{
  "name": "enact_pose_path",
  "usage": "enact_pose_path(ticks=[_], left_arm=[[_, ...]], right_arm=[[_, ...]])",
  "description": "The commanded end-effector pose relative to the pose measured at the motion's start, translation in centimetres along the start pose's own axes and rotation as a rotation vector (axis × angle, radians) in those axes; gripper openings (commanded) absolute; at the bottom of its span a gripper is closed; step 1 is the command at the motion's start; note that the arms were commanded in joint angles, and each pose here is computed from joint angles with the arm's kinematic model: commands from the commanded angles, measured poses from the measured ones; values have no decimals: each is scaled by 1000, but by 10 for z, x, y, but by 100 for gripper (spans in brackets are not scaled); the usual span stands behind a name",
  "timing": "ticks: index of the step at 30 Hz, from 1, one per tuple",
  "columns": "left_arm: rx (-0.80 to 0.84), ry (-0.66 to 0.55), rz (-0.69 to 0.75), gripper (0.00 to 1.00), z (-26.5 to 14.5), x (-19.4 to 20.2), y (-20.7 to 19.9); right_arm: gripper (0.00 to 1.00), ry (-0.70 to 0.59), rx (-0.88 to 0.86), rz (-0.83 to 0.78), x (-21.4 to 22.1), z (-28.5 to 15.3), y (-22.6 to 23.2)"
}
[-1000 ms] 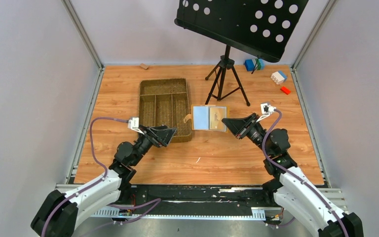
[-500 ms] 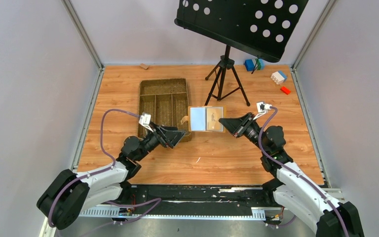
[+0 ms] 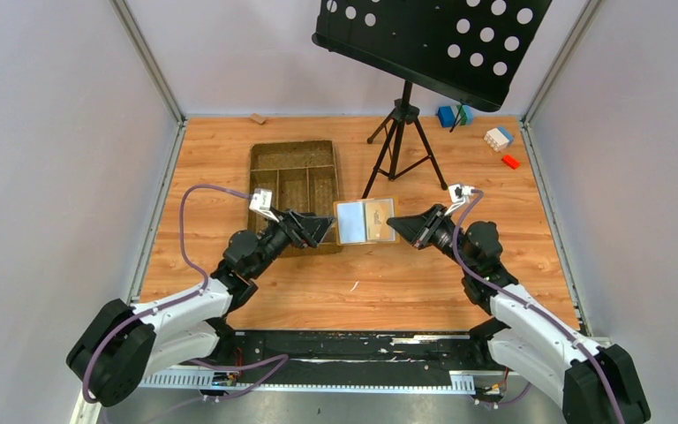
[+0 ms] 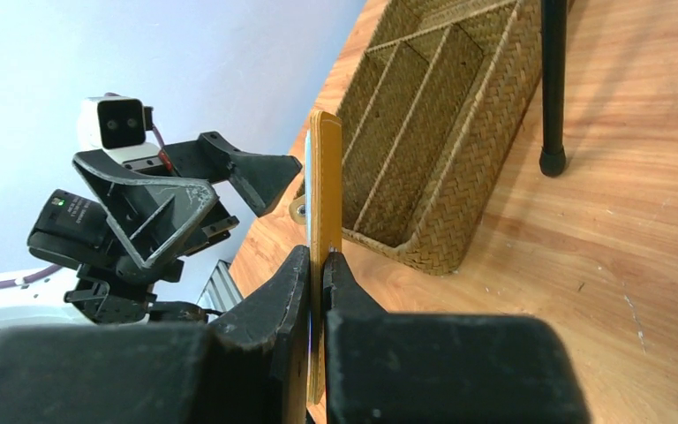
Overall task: Take the credit cards out of the card holder
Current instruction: Remove the credit card from the card holder.
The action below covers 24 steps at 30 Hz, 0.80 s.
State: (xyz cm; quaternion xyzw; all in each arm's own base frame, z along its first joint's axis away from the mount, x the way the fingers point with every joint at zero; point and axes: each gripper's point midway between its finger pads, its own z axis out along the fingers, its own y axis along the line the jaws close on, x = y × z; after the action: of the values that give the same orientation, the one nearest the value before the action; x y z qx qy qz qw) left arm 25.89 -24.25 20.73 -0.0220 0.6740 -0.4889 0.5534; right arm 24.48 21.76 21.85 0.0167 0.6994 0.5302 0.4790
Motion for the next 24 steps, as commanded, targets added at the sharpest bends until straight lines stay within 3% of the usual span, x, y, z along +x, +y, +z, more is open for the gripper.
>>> enact_pose_path(ticks=[1, 14, 19, 24], left_arm=[[-3, -18, 32, 100, 0, 0, 4], [37, 21, -55, 100, -3, 29, 1], [188, 105, -56, 100, 7, 50, -36], [283, 95, -60, 100, 9, 50, -53]], right_arm=[[0, -8, -30, -9, -9, 7, 9], [0, -64, -47, -71, -13, -6, 12], [0, -42, -126, -89, -11, -7, 27], [0, -16, -182, -73, -7, -7, 37]])
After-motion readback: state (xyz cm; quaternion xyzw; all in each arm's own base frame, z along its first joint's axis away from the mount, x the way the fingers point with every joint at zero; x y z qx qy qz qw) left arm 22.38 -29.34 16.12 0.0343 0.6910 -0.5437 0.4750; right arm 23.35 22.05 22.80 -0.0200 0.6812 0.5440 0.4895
